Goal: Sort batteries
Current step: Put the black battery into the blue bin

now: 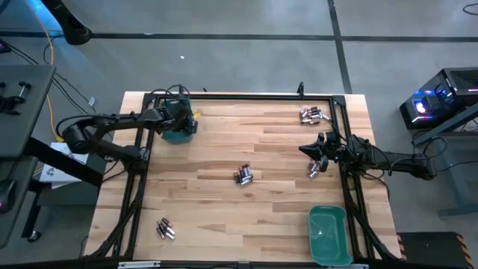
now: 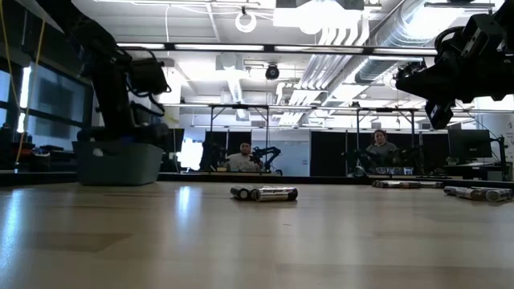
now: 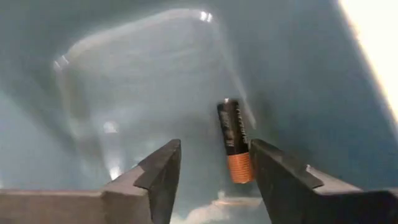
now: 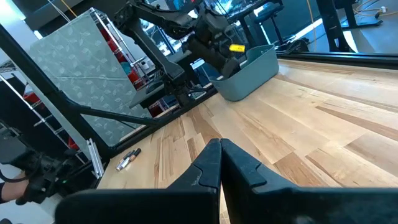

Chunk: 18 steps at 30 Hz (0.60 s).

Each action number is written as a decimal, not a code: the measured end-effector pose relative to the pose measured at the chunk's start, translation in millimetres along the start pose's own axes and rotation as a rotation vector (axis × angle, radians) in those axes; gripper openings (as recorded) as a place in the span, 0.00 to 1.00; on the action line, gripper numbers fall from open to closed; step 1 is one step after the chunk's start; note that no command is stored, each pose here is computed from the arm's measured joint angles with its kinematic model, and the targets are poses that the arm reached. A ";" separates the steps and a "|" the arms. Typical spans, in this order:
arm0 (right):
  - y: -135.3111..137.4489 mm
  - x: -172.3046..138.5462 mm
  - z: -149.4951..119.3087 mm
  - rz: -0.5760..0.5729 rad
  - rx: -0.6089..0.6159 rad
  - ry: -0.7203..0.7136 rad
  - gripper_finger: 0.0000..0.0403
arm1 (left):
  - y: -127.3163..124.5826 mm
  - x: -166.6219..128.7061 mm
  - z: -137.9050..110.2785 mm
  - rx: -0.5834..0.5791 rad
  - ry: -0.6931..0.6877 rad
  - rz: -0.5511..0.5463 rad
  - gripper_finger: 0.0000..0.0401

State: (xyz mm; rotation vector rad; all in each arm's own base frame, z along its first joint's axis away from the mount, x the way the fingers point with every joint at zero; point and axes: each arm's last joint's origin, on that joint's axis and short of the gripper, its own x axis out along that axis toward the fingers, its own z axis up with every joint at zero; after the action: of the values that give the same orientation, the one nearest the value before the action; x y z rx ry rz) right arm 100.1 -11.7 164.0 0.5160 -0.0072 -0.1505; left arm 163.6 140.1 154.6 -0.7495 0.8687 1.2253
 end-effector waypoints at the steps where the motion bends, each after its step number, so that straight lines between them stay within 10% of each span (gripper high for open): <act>1: -0.1 0.0 -0.1 0.000 0.000 0.001 0.00 | -0.2 -5.3 3.2 0.010 -0.010 -0.003 0.49; 18: 0.0 0.0 -0.1 0.000 0.000 0.000 0.00 | -17.5 -133.7 69.6 0.107 -0.343 -0.170 0.50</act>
State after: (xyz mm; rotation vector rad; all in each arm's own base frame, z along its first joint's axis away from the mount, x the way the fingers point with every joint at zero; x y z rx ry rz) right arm 100.1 -11.7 163.9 0.5160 -0.0071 -0.1501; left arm 176.4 134.0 305.6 -0.4965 0.5708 1.1048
